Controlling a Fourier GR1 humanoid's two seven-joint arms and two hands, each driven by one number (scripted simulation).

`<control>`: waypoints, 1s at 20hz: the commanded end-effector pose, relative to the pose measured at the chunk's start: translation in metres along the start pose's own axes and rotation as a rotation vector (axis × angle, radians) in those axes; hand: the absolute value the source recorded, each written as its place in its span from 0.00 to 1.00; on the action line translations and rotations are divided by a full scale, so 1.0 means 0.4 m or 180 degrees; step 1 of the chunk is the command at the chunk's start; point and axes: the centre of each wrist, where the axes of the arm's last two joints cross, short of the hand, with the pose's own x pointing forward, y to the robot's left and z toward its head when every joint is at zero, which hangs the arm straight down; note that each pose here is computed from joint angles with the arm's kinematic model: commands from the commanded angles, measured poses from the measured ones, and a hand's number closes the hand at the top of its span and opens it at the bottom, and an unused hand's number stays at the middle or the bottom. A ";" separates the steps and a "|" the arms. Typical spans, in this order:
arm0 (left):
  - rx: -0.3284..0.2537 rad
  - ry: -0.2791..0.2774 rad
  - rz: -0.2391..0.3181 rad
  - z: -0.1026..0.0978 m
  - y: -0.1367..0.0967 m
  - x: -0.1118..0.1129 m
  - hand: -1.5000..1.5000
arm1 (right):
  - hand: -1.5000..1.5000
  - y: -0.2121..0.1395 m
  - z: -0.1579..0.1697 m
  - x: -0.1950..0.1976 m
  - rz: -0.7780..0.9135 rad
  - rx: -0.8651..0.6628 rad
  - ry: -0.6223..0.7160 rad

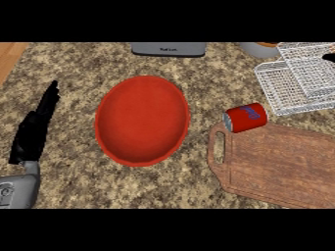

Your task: Pick the sweet potato from the cutting board and place it in the tiered basket

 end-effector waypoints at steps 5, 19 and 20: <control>-0.0030 -0.0047 -0.0013 -0.006 -0.004 0.006 0.50 | 0.00 0.013 0.016 -0.060 -0.0692 -0.0423 0.0152; 0.0011 -0.0006 0.0015 -0.014 -0.001 0.014 0.50 | 0.00 -0.294 0.167 -0.234 -0.1373 -0.0635 0.0722; 0.0055 -0.0023 -0.0022 -0.002 -0.020 0.021 0.50 | 0.00 -0.309 0.207 -0.273 -0.1231 -0.0541 0.0772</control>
